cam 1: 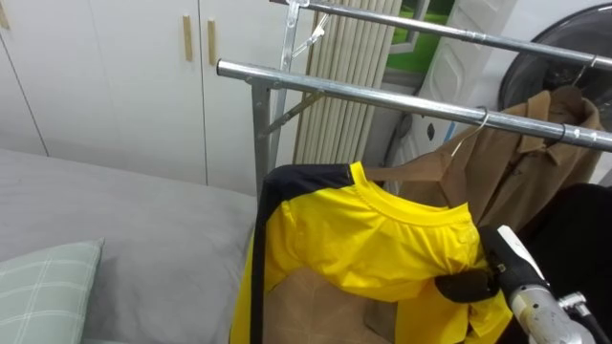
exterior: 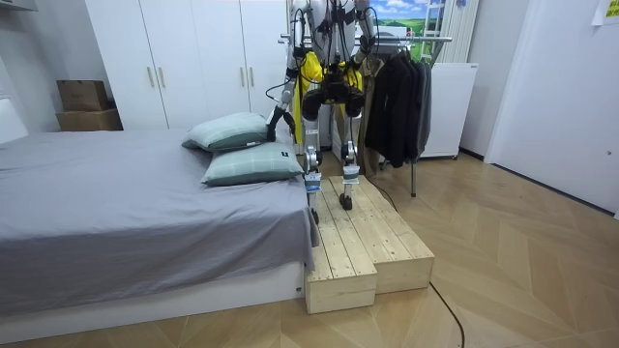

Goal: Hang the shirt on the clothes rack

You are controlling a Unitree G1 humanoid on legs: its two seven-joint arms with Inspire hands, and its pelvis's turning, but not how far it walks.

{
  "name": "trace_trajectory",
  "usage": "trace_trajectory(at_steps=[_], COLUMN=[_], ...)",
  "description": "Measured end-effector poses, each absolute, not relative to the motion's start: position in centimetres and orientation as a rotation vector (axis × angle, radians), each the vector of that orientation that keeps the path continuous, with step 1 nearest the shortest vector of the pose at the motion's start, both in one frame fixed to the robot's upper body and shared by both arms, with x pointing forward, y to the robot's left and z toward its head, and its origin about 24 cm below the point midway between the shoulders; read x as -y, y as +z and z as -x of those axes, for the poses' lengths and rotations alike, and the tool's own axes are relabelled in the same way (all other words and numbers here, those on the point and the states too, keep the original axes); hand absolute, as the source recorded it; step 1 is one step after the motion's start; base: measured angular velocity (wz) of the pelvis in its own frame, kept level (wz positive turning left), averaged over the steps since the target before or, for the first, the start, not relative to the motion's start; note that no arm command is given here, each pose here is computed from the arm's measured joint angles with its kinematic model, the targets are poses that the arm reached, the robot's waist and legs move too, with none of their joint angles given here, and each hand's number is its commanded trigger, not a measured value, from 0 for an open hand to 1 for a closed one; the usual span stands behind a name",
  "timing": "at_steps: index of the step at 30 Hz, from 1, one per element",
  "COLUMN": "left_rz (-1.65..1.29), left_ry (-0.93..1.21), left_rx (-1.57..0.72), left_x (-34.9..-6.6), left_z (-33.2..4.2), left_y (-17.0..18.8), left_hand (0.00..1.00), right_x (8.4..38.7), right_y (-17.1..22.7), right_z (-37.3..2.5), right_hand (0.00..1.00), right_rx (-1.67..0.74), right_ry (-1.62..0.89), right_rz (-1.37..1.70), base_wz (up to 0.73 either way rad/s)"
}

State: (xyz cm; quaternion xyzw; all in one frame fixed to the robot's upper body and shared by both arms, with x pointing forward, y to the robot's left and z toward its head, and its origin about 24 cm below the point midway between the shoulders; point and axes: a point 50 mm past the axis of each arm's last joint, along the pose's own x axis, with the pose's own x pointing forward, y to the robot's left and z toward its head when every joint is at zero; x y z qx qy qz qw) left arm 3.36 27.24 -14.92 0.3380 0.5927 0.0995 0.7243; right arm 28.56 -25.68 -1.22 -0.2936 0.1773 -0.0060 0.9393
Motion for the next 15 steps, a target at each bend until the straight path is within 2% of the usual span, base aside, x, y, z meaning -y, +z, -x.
trace_trajectory(at_steps=[15], left_rz=[-0.747], left_ry=[0.221], left_rx=[-1.308], left_x=[-27.24], left_z=[-3.34], left_y=[-14.92], left_hand=[0.0], right_x=[25.81], right_y=[-1.21], right_z=[-28.54], right_hand=[1.0], right_rx=[-0.362], right_ry=[-0.023], right_rz=[0.601], base_wz=[0.0])
